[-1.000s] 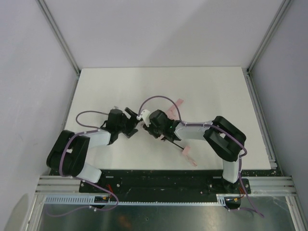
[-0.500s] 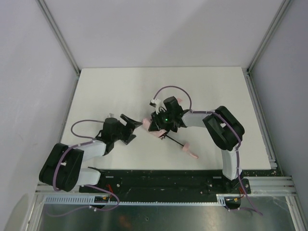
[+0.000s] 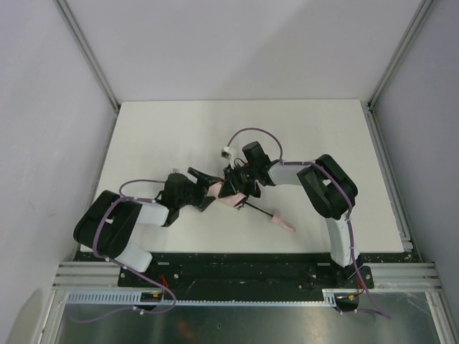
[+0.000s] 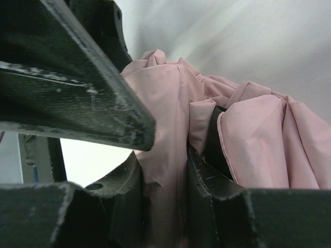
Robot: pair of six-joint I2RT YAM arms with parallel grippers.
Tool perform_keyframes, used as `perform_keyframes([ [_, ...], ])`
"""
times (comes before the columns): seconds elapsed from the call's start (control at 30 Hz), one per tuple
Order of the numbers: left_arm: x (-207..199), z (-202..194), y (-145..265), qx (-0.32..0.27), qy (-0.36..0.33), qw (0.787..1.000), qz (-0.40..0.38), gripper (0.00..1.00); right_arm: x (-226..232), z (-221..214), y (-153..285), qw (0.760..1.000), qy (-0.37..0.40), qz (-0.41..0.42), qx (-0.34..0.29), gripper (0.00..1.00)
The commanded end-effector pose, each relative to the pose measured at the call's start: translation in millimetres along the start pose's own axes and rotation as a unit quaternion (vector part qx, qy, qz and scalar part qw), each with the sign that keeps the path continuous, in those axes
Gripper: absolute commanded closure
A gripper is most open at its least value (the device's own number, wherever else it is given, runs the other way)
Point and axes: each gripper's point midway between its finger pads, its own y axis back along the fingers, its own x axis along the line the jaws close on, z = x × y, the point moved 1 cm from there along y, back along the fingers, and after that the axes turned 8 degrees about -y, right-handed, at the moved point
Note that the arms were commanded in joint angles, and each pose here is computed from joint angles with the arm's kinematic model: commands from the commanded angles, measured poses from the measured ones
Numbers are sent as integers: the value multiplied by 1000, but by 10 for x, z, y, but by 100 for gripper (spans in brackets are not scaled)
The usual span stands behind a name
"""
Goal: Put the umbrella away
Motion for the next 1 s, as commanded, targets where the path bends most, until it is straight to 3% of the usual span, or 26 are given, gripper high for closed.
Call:
perform_keyframes([
  [0.0,183,-7,-111,-21,19,999,40,9,-236,-1010,-3,978,-150,-33,139,100],
  [0.17,464,-12,-196,-35,20,996,85,26,-130,-917,-10,980,-147,3,133,100],
  [0.37,600,30,-205,-48,-18,993,103,53,-64,-912,27,980,-136,20,143,100],
  [0.5,679,24,-140,-45,-35,992,109,73,-57,-798,73,982,-130,-2,140,100],
  [0.6,733,-34,-121,-22,-43,992,113,81,-19,-629,146,983,-119,-28,134,95],
  [0.7,768,-93,-104,-2,-49,992,120,87,71,-377,252,989,-92,-50,102,80],
  [0.87,729,-103,-70,15,-73,987,140,91,294,81,521,995,-24,-83,38,44],
  [0.97,702,-86,-50,24,-88,983,161,94,419,265,666,995,17,-96,11,29],
])
